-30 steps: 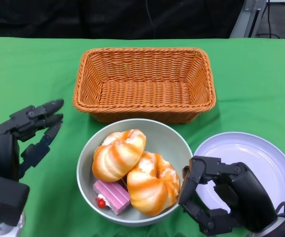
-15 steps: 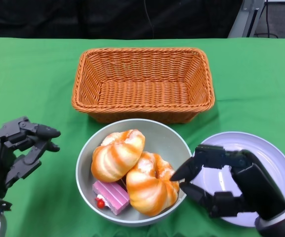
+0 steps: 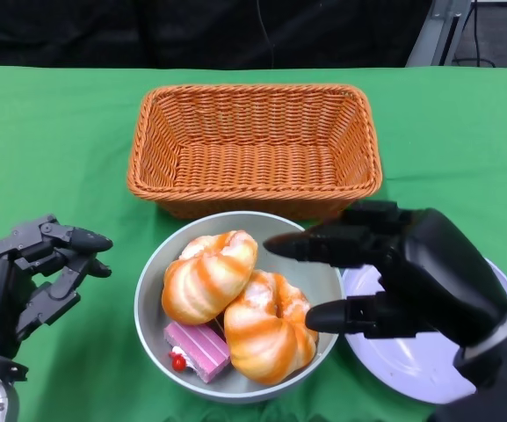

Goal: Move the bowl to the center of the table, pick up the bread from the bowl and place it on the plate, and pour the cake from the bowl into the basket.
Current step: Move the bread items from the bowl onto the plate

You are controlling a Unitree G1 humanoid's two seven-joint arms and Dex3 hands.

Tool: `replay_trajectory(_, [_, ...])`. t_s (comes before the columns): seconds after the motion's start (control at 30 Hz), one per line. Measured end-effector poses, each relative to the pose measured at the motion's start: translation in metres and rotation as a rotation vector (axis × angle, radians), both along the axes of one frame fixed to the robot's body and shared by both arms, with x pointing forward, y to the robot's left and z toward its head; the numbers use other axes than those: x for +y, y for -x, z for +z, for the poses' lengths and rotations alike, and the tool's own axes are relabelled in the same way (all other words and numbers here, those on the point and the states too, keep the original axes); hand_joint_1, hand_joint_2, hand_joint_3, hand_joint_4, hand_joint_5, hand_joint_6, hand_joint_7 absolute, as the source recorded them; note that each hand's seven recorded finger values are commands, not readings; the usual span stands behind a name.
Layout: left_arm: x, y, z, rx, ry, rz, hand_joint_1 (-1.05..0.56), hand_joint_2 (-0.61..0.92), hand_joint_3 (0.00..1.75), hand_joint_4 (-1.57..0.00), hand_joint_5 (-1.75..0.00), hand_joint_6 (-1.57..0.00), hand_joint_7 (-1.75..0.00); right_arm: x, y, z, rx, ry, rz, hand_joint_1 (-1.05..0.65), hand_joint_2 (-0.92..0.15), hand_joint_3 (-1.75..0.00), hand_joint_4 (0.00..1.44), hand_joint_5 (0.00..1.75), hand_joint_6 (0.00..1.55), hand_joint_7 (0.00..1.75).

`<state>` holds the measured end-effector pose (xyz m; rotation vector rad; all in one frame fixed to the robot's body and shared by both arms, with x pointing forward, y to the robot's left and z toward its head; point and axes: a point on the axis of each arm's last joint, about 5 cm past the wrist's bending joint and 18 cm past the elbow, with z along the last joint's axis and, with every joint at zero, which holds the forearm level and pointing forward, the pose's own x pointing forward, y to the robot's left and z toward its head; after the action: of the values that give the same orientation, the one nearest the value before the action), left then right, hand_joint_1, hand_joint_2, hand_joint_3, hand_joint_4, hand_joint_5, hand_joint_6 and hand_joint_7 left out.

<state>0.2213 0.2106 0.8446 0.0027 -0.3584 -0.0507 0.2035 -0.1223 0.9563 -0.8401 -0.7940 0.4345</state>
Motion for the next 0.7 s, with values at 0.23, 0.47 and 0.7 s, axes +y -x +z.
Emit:
replay_trajectory(0.23, [-0.005,-0.001,-0.002,0.005,0.003,-0.001,-0.10,0.85,0.48,-0.80,-1.31,-0.98,-0.78,0.021,-0.008,0.011,-0.037,0.146,-0.030,-0.69,-0.82,0.00,0.62,0.19,0.63,0.01])
replay_trajectory(0.47, [-0.010,-0.004,-0.001,-0.004,0.003,-0.006,-0.09,0.84,0.48,-0.79,-1.34,-0.98,-0.77,0.037,-0.026,0.003,-0.073,0.254,-0.051,-0.67,-0.79,0.00,0.67,0.14,0.63,0.01])
replay_trajectory(0.7, [-0.012,-0.003,-0.003,0.008,0.008,-0.003,-0.12,0.87,0.44,-0.78,-1.37,-0.96,-0.82,0.044,-0.047,-0.016,-0.082,0.335,-0.042,-0.70,-0.80,-0.01,0.71,0.10,0.65,0.01])
